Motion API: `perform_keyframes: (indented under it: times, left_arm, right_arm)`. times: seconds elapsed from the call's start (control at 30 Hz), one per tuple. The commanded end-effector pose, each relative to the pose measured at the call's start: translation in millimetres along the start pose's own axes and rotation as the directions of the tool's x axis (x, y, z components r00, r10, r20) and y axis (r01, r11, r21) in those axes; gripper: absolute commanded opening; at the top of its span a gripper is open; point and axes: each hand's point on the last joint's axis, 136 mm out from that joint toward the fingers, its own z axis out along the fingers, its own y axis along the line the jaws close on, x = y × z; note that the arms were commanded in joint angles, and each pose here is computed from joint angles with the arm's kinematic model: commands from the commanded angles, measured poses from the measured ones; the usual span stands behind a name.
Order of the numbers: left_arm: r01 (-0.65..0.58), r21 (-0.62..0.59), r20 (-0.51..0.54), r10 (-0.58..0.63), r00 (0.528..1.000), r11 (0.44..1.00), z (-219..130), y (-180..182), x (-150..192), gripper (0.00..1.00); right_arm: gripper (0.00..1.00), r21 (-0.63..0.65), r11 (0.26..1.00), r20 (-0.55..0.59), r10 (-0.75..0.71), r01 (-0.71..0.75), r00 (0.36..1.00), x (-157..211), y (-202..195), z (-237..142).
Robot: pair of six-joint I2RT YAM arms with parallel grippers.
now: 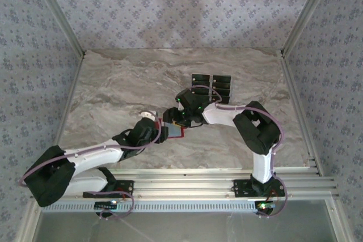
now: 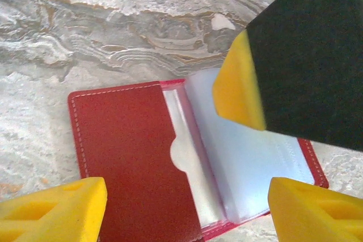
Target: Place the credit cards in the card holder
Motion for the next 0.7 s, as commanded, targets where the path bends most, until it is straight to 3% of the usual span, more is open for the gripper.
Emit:
perform_keyframes:
  times: [0.0, 0.27, 0.67]
  left_arm:
    - [0.032, -0.041, 0.013, -0.031, 0.999, 0.999, -3.1, 13.1, 0.6, 0.76]
    - [0.045, -0.077, -0.011, -0.046, 0.999, 0.996, -1.4, 26.6, 8.3, 0.76]
    - [0.019, 0.015, -0.038, -0.019, 0.999, 1.000, 10.4, 4.5, 6.7, 0.77]
  right_arm:
    - [0.61, 0.013, 1.000, -0.031, 0.009, -0.009, 0.999, 3.6, 1.9, 6.8]
    - [0.61, 0.022, 1.000, -0.042, 0.007, -0.006, 0.999, 6.1, 3.2, 15.0]
    - [0.61, -0.002, 1.000, -0.054, -0.019, 0.019, 0.998, 6.2, 22.2, 24.4]
